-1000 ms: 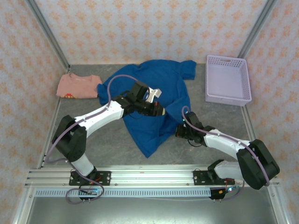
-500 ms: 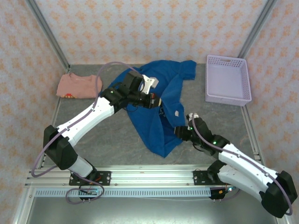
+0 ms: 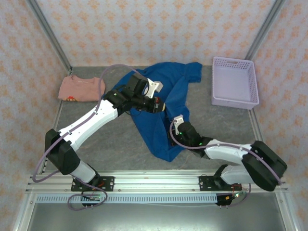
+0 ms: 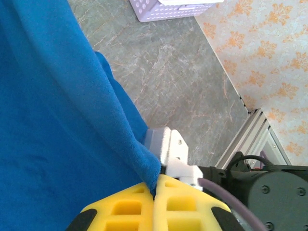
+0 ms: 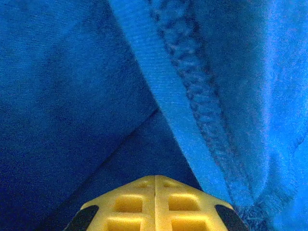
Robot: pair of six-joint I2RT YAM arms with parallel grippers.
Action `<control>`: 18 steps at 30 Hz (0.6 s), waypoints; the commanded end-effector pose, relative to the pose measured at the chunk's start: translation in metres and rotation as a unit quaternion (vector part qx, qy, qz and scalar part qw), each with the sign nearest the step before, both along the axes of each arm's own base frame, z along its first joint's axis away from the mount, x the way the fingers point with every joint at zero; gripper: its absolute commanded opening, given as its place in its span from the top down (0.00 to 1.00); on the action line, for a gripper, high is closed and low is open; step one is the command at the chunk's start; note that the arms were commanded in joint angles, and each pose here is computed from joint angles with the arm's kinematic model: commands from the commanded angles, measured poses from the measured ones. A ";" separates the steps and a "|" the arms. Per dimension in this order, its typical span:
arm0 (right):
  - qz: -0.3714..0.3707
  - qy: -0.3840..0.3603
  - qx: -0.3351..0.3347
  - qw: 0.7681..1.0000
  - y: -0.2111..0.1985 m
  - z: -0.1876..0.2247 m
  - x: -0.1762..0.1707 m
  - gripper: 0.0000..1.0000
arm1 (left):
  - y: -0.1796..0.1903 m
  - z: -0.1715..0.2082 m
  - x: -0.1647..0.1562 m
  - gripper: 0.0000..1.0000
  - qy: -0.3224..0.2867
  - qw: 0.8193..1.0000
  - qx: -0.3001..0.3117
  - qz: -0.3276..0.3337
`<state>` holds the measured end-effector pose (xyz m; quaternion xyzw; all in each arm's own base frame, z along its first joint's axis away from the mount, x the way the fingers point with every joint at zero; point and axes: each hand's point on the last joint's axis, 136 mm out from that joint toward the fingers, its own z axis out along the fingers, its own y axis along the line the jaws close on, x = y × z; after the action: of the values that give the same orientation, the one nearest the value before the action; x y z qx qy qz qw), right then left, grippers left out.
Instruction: Fold the inside-out t-shirt
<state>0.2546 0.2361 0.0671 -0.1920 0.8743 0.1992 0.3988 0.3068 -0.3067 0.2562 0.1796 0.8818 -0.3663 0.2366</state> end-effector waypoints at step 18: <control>-0.031 -0.108 0.000 0.994 0.031 0.001 0.091 0.90 | -0.005 0.033 -0.017 1.00 0.007 0.999 -0.028 -0.045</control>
<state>0.3223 0.2732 0.0553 -0.2536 0.8278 0.1276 0.4839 0.3031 -0.3148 0.2569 0.1846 0.8838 -0.3793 0.2022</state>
